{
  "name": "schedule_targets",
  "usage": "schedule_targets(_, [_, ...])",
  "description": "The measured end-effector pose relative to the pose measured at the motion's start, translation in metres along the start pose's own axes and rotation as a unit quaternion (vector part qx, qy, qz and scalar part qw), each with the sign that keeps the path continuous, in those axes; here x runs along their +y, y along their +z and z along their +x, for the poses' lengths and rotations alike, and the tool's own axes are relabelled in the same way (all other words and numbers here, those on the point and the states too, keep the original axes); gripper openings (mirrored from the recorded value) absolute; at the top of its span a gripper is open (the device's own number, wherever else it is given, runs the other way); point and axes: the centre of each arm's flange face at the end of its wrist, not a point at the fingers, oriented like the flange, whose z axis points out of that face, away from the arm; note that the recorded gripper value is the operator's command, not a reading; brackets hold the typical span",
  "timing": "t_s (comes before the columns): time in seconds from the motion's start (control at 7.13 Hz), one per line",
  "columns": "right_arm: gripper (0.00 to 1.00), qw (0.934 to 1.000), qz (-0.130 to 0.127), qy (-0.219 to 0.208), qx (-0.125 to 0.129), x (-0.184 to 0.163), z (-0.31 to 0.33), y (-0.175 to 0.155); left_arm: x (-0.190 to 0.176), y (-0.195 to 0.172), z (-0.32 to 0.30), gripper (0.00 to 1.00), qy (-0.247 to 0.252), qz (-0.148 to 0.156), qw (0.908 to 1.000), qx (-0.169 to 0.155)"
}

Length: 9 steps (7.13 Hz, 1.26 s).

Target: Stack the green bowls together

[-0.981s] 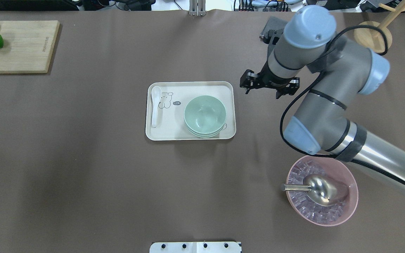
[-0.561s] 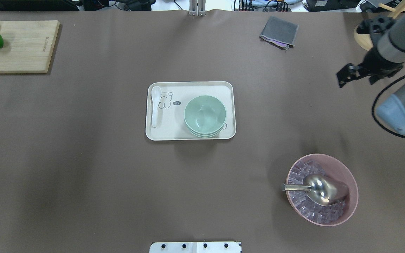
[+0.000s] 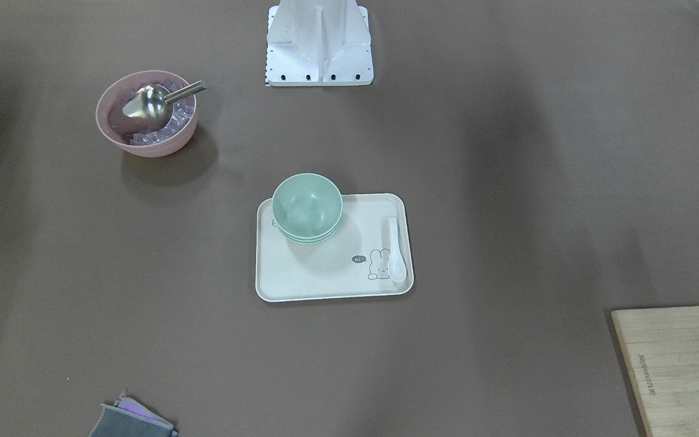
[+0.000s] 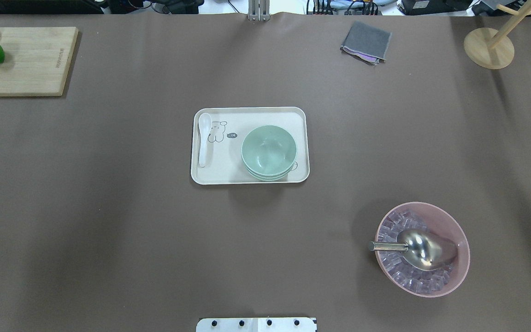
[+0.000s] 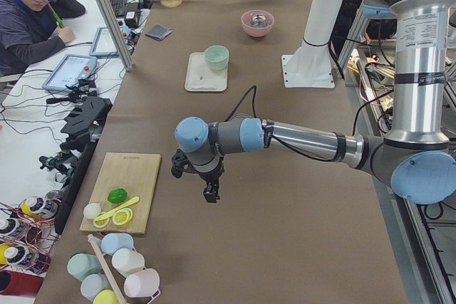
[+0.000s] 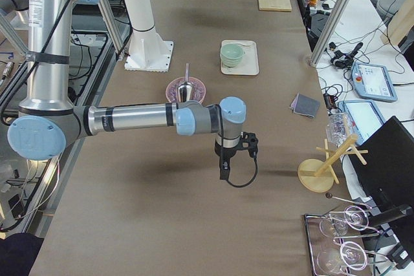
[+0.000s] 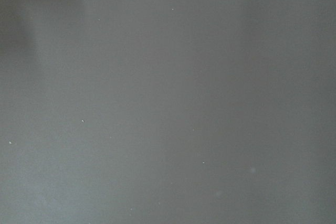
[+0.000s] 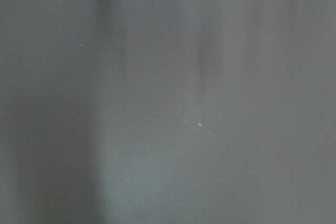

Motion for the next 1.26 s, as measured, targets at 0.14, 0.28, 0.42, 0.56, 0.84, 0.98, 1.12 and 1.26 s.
schedule_targets(0.14, [1.00, 0.9998, 0.003, -0.001, -0.017, 0.026, 0.039, -0.001, 0.005, -0.003, -0.010, 0.98, 0.012, 0.005, 0.9999, 0.001])
schedule_targets(0.28, [1.00, 0.9996, 0.005, 0.004, -0.029, 0.046, 0.060, 0.000, 0.007, -0.005, -0.015, 0.98, 0.016, 0.007, 0.9998, 0.000])
schedule_targets(0.42, [1.00, 0.9994, 0.005, 0.009, -0.034, 0.055, 0.069, 0.001, 0.008, -0.006, -0.017, 0.98, 0.019, 0.007, 0.9998, -0.005])
schedule_targets(0.56, [1.00, 0.9993, 0.004, 0.012, -0.035, 0.058, 0.073, 0.003, 0.007, -0.008, -0.018, 0.98, 0.022, 0.007, 0.9996, -0.014])
schedule_targets(0.84, [1.00, 0.9993, 0.006, 0.011, -0.036, 0.057, 0.072, 0.002, 0.007, -0.017, -0.015, 0.98, 0.032, 0.008, 0.9985, -0.043])
schedule_targets(0.98, [1.00, 0.9992, 0.008, 0.010, -0.037, 0.056, 0.071, 0.000, 0.007, -0.020, -0.014, 0.98, 0.034, 0.006, 0.9977, -0.057])
schedule_targets(1.12, [1.00, 0.9991, 0.010, 0.010, -0.040, 0.055, 0.070, -0.001, 0.008, -0.021, -0.015, 0.98, 0.035, 0.005, 0.9973, -0.064])
schedule_targets(1.26, [1.00, 0.9990, 0.010, 0.009, -0.044, 0.054, 0.069, -0.002, 0.009, -0.020, -0.016, 0.98, 0.034, 0.004, 0.9972, -0.067])
